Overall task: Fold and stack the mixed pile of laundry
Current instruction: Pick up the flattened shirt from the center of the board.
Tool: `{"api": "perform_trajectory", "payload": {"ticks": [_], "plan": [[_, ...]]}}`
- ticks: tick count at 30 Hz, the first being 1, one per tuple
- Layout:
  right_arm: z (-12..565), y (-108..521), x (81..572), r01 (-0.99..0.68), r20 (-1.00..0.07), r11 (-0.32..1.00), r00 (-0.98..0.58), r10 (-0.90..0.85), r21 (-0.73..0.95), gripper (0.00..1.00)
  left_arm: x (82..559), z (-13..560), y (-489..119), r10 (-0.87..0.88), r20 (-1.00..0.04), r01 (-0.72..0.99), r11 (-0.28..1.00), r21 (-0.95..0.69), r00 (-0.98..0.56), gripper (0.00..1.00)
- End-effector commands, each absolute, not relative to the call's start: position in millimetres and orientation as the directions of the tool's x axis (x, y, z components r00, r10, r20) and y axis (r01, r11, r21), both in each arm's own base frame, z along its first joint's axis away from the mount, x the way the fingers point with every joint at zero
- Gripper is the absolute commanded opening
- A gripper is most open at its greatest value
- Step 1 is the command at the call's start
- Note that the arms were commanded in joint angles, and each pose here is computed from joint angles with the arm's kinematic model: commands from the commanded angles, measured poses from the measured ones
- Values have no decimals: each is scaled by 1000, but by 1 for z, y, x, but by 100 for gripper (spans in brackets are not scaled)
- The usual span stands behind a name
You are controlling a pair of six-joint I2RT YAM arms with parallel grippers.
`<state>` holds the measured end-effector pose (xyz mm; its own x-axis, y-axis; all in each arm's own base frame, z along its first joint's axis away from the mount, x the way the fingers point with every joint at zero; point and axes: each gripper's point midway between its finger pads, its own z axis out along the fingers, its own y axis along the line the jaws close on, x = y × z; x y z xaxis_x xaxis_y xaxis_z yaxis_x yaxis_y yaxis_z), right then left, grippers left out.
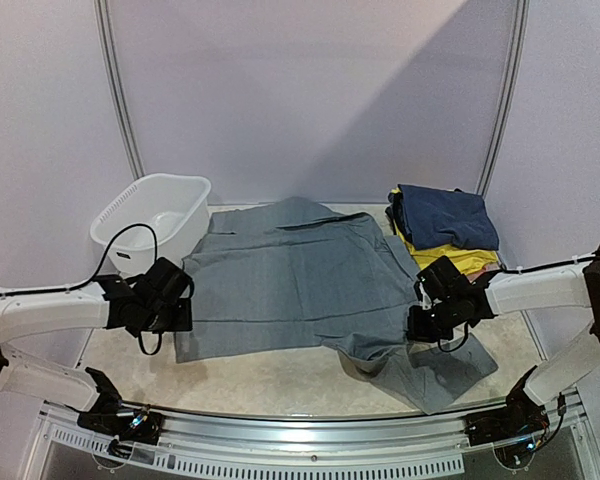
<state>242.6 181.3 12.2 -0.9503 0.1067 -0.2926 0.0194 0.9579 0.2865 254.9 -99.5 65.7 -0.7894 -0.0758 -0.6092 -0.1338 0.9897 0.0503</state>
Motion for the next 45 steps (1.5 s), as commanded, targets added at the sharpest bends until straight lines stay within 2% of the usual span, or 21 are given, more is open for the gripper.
{"api": "perform_trajectory", "payload": {"ticks": [1,4,9,12,25,36,38,42,45], "plan": [[-4,172,235,42,-282,964,-952,118,262,0,225,67,-73,-182,-598,-251,967,33,-781,64],[-7,173,236,27,-295,963,-949,108,268,0,211,63,-70,-195,-554,-248,968,22,-809,63],[-7,177,241,-3,-317,962,-945,86,272,0,190,42,-86,-208,-421,-220,975,-20,-883,55],[-6,176,240,-19,-319,965,-945,69,263,0,181,30,-89,-198,-378,-210,978,-11,-904,51],[-2,173,240,-36,-345,965,-937,57,259,0,176,5,-113,-175,-332,-157,984,-82,-927,40],[0,173,240,-41,-346,965,-937,53,259,0,172,-5,-124,-160,-293,-143,987,-77,-943,30],[0,174,241,-42,-348,965,-936,53,260,0,172,-2,-125,-158,-298,-141,987,-76,-941,23],[2,170,244,-33,-364,970,-930,59,240,0,174,2,-127,-158,-319,-136,986,-91,-935,0],[5,168,243,-30,-369,972,-928,60,234,0,176,12,-126,-154,-342,-130,987,-94,-927,0]]}}
